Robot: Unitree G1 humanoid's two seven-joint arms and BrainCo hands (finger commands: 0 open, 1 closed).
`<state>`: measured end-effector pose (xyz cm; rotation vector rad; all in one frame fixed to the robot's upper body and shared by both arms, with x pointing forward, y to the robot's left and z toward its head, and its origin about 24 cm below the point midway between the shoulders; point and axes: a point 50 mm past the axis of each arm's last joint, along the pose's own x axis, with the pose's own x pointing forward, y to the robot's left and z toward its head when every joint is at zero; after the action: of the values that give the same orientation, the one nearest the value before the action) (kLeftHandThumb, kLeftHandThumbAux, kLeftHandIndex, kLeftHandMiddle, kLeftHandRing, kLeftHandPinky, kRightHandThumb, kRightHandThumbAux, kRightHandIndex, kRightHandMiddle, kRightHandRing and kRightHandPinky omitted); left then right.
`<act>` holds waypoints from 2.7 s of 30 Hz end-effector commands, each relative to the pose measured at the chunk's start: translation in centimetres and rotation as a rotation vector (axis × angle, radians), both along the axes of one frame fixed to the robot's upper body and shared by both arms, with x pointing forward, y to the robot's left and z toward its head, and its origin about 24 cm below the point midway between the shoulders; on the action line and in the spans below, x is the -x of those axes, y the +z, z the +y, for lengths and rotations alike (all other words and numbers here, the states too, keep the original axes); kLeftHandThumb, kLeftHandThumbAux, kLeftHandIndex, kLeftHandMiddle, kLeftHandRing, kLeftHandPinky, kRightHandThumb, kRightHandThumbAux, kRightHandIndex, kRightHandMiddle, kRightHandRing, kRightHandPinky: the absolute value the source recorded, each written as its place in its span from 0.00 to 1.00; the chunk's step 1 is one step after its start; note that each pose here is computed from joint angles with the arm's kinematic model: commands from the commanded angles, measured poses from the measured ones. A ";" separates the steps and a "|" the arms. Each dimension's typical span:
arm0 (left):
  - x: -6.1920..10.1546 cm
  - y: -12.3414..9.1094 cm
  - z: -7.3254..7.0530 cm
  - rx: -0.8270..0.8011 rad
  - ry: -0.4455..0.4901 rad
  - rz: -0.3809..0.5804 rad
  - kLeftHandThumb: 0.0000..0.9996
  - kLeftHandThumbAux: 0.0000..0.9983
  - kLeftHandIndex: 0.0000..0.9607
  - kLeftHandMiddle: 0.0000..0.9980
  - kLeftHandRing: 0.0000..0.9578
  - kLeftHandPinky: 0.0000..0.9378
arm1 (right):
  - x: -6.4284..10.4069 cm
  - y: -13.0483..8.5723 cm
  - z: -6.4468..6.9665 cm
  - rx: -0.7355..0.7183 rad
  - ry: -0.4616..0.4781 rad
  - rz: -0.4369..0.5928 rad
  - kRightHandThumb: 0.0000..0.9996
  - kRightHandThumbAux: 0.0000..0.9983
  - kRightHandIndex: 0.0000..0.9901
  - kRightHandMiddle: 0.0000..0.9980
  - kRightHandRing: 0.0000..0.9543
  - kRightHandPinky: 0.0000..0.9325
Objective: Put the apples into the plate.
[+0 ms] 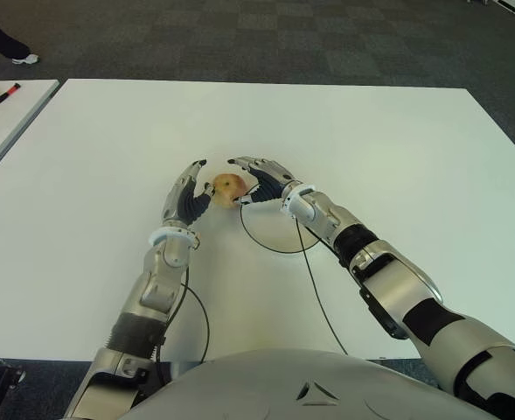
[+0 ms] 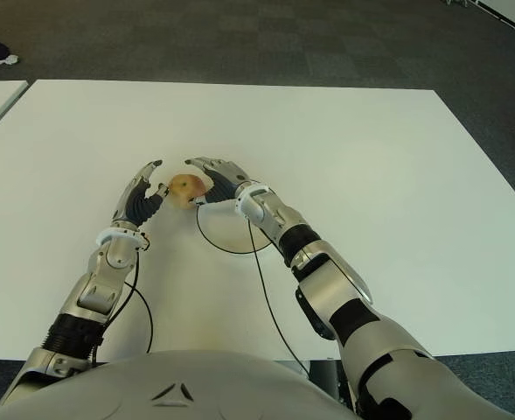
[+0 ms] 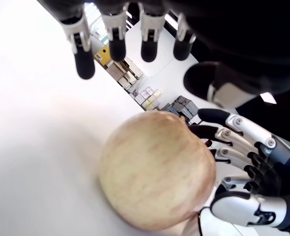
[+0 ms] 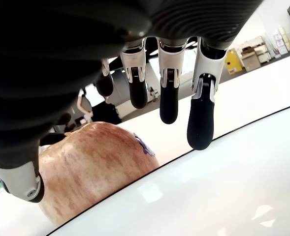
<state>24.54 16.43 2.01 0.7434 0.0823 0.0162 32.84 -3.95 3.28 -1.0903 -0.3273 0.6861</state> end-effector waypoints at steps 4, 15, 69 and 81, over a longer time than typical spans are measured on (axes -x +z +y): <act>0.2 -0.2 -0.3 0.024 -0.020 0.019 0.77 0.39 0.00 0.04 0.11 0.24 | -0.2 0.0 -0.4 0.003 -0.017 0.011 0.48 0.56 0.02 0.15 0.22 0.32; -0.2 -0.7 -0.8 0.095 -0.042 0.049 0.77 0.37 0.00 0.04 0.10 0.21 | -0.1 0.0 -0.5 -0.033 -0.028 0.057 0.49 0.56 0.02 0.19 0.27 0.38; 0.0 -2.3 -2.9 0.787 0.199 -0.059 0.41 0.62 0.04 0.15 0.22 0.33 | 0.3 -0.4 -1.3 -0.129 -0.167 0.291 0.34 0.57 0.01 0.15 0.23 0.34; -0.1 -2.3 -3.0 0.806 0.230 -0.099 0.35 0.58 0.06 0.17 0.26 0.38 | 0.2 -0.7 -1.3 -0.184 -0.210 0.392 0.36 0.58 0.00 0.14 0.25 0.38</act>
<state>24.71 14.44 0.13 -0.0201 0.0518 0.2045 32.87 -5.03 3.22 -0.8148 0.0067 0.6525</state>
